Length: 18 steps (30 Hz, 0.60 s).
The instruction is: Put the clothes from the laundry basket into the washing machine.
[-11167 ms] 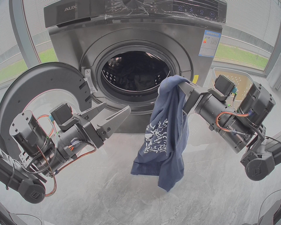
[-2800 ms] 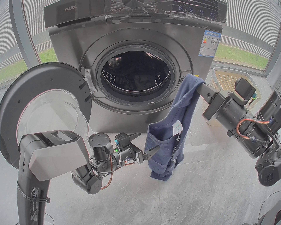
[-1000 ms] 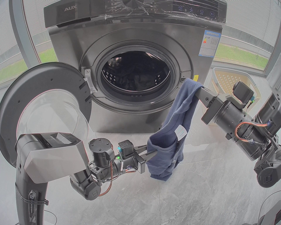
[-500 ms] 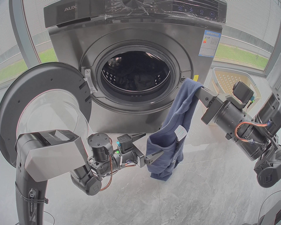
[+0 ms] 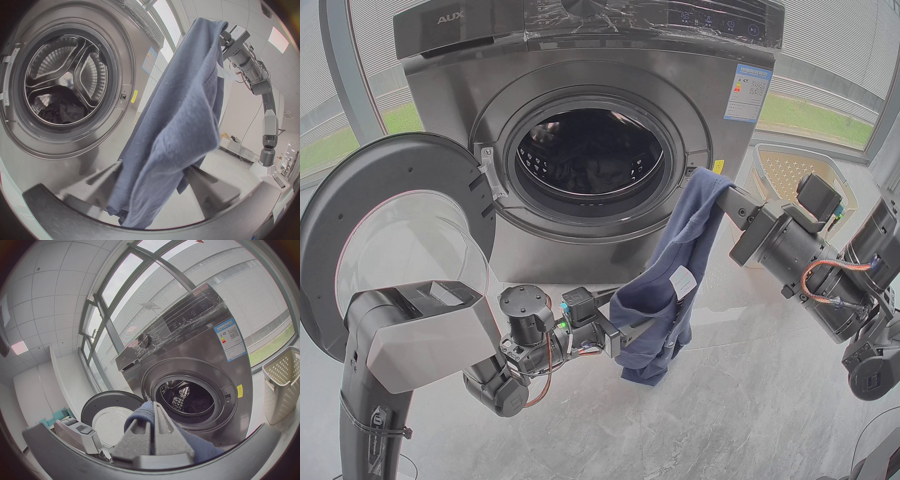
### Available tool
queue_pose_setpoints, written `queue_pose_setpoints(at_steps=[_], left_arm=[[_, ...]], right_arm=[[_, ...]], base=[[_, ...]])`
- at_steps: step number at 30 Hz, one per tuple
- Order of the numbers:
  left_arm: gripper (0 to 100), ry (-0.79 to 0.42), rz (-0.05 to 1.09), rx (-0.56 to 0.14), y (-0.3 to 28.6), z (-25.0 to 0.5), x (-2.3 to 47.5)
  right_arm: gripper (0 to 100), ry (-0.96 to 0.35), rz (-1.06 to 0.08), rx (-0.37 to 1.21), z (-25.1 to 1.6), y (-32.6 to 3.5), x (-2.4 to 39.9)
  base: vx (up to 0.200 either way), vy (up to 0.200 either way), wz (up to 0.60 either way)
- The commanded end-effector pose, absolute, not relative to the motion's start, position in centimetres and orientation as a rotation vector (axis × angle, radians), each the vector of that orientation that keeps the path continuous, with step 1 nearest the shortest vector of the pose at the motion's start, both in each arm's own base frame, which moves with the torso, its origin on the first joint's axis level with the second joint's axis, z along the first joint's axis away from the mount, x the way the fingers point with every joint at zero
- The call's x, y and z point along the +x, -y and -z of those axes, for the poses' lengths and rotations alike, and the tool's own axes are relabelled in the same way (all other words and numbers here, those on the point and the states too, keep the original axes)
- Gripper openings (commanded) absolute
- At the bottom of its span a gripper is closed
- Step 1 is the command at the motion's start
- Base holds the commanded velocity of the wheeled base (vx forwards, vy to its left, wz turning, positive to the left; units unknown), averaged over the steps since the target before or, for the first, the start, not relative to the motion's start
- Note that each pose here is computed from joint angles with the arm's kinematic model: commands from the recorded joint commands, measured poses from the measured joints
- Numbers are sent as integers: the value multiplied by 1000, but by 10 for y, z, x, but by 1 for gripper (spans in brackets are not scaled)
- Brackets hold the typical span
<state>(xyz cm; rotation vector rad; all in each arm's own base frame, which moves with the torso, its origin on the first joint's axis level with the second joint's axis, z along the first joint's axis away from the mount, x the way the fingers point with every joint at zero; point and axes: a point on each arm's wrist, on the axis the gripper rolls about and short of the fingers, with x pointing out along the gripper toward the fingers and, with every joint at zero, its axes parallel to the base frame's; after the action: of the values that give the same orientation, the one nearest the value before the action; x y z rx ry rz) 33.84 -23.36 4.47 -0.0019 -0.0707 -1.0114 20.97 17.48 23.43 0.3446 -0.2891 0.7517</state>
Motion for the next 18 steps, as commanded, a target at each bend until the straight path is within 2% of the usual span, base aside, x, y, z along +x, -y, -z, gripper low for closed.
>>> queue_pose_setpoints(at_steps=[1, 5, 10, 13, 18], left_arm=[[0, 84, 1012, -5, 236, -47, 340], [0, 85, 999, -3, 235, -48, 338], [0, 88, 961, 2, 225, -64, 327], [0, 61, 909, 5, 211, -72, 311], [0, 40, 897, 7, 187, -95, 276]], right_arm=[[0, 288, -751, 344, -234, -175, 210], [0, 285, -751, 344, -233, -175, 210], [0, 279, -747, 342, -232, -174, 210], [0, 279, -742, 341, -231, -173, 211], [0, 280, -740, 342, -232, -173, 211]], base=[[0, 0, 0], [0, 0, 0], [0, 0, 0], [0, 0, 0], [0, 0, 0]])
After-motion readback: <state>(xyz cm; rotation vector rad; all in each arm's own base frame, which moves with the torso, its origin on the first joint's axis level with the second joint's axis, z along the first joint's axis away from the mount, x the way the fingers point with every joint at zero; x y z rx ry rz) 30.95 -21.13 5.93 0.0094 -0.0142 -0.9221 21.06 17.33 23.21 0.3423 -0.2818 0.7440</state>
